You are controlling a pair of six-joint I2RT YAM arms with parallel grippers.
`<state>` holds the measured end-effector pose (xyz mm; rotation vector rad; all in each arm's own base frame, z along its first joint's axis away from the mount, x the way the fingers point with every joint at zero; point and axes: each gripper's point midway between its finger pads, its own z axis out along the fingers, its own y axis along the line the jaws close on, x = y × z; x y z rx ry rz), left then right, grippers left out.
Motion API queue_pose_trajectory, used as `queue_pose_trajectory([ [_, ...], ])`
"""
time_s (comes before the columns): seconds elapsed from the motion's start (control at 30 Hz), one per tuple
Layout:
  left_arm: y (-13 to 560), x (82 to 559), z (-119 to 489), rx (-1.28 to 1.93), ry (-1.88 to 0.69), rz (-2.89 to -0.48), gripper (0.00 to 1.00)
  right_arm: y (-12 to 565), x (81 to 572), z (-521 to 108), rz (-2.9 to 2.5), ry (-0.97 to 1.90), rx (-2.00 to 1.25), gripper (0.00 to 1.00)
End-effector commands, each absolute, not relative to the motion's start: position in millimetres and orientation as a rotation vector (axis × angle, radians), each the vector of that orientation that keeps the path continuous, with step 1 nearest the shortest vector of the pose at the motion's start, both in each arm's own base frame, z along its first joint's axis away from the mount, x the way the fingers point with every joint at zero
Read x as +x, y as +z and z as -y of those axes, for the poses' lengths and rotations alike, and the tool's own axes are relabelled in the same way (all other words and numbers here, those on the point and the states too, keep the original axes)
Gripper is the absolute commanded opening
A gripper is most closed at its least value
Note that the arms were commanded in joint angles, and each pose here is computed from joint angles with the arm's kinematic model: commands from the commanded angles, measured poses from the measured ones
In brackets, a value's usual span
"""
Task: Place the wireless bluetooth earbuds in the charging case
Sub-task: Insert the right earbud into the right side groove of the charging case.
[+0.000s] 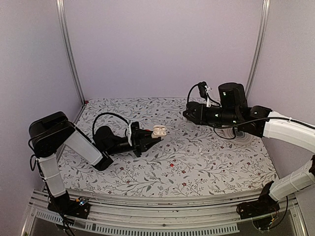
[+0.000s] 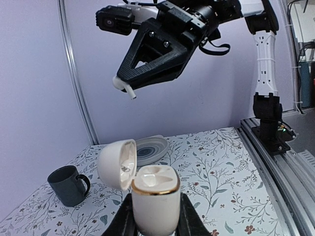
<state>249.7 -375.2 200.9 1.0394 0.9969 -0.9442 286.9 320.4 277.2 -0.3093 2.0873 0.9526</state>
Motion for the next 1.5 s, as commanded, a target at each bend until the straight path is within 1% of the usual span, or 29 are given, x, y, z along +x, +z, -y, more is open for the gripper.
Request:
queue_pose_trajectory([
  [0.0,271.0,237.3,355.6,0.924,-0.874,-0.688,0.0,306.1,278.3,-328.5,-1.989,1.016,-0.35,0.15],
  [0.43,277.5,236.8,354.2,0.909,-0.892,-0.683,0.0,306.8,261.0,-346.4,-1.955,1.071,-0.41,0.16],
  [0.87,290.1,221.6,355.5,0.943,-0.982,-0.637,0.0,316.0,235.7,-367.8,-1.845,1.132,-0.58,0.18],
  [1.07,294.1,216.7,356.3,0.96,-1.01,-0.622,0.0,316.0,231.4,-375.1,-1.834,1.143,-0.62,0.18],
  [1.47,301.3,205.9,353.3,1.029,-1.218,-0.631,0.0,328.2,225.6,-372.5,-1.806,1.152,-0.651,0.18],
])
